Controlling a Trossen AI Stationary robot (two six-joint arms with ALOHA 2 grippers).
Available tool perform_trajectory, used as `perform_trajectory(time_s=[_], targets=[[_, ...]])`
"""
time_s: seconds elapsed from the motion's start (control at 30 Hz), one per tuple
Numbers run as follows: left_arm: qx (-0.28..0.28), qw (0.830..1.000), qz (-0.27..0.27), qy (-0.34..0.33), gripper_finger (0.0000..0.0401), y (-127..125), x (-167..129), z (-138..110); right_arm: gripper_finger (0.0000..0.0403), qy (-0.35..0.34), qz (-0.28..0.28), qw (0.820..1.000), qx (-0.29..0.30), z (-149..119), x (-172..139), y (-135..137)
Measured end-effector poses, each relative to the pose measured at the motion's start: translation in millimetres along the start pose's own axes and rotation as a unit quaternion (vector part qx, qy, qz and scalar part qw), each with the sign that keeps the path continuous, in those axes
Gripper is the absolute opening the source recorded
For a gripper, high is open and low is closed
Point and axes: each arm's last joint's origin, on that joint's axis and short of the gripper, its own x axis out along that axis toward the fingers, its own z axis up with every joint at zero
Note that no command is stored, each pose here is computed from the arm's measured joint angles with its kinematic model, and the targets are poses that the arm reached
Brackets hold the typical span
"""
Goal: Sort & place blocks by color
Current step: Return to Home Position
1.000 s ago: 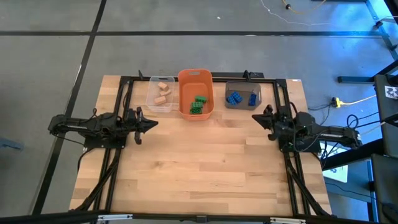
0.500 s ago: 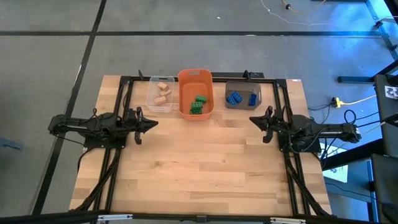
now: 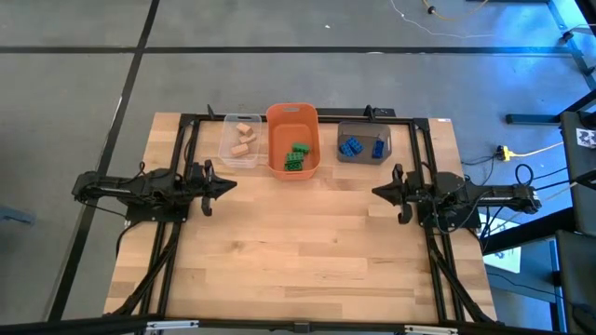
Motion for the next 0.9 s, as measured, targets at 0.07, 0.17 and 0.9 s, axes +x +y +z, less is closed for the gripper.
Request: perform_trajectory(time_s=[0.07,0.17,0.9], targets=[[0.0,1.0,0.0,0.0,0.0,0.0,0.0,0.0,0.0014,0.0,0.0,1.0,0.002,0.0,0.0,0.0],[0.0,1.0,0.0,0.0,0.0,0.0,0.0,0.0,0.0017,0.0,0.0,1.0,0.001,0.0,0.0,0.0],[0.0,1.0,0.0,0.0,0.0,0.0,0.0,0.0,0.0019,0.0,0.0,1.0,0.001,0.2,0.0,0.1]])
